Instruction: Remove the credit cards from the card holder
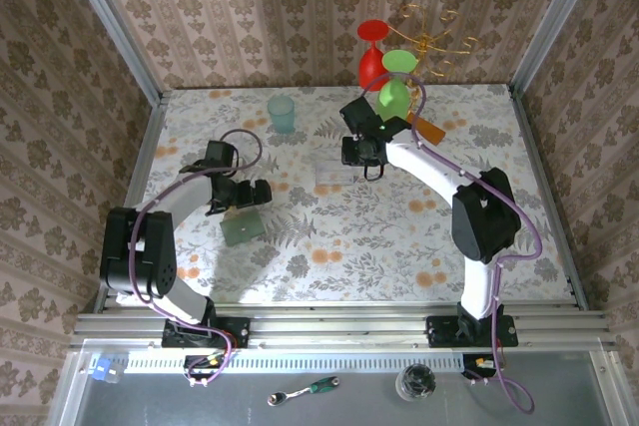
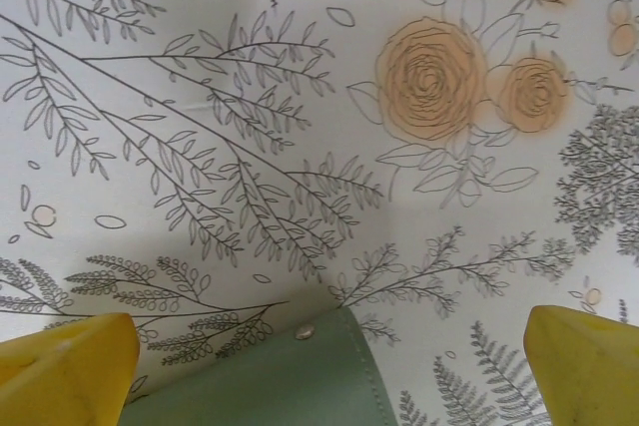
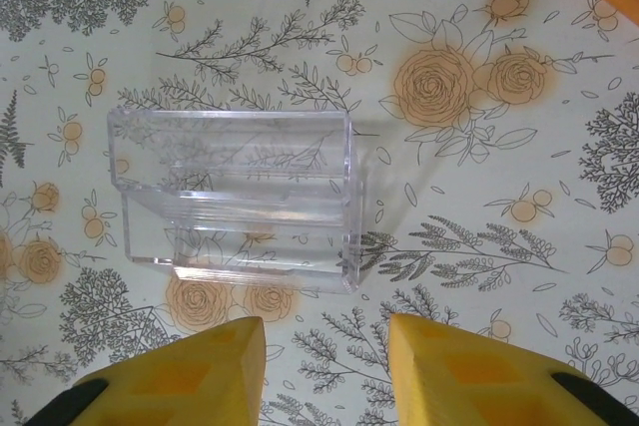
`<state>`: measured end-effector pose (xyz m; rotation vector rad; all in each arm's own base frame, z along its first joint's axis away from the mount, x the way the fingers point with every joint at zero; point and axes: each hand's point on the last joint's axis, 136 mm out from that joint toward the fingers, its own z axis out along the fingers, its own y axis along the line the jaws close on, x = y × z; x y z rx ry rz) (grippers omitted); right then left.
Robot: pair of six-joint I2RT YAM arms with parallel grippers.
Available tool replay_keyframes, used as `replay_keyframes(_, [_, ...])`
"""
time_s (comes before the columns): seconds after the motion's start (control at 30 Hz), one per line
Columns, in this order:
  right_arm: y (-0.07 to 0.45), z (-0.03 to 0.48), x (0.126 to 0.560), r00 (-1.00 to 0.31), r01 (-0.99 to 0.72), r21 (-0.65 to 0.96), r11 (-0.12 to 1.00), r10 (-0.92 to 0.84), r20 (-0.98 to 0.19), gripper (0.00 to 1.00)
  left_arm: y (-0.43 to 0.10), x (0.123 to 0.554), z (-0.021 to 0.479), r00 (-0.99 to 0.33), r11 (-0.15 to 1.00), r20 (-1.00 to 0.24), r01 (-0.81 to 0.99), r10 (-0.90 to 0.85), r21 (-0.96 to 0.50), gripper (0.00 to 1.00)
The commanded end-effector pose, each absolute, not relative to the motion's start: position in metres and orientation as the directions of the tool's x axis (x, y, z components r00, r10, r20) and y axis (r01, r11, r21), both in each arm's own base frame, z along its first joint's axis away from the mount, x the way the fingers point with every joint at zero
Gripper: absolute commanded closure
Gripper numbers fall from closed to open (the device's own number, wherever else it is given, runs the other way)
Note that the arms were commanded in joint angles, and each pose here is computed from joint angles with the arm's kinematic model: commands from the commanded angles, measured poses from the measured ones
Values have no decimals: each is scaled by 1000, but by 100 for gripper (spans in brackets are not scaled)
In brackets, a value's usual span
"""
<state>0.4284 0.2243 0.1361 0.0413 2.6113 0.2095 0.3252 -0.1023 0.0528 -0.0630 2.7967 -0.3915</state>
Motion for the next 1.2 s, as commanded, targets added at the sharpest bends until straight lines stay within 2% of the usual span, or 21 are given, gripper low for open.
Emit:
replay_keyframes(0.0, [229, 155, 423, -851, -21, 203, 979, 90, -518, 60, -92, 311, 41, -963, 976, -262, 0, -58, -217, 0])
replay_keyframes(0.4, [231, 162, 419, -842, -39, 219, 975, 86, -533, 59, -92, 276, 36, -973, 970, -211, -45, -98, -239, 0])
replay_keyframes(0.73, [231, 156, 415, -848, -47, 217, 975, 75, -524, 56, -115, 242, 36, -981, 971, -176, -36, -79, -237, 0])
replay_keyframes(1.17, [230, 153, 414, -853, -51, 215, 975, 70, -518, 55, -119, 243, 35, -986, 996, -164, 8, -7, -90, 0])
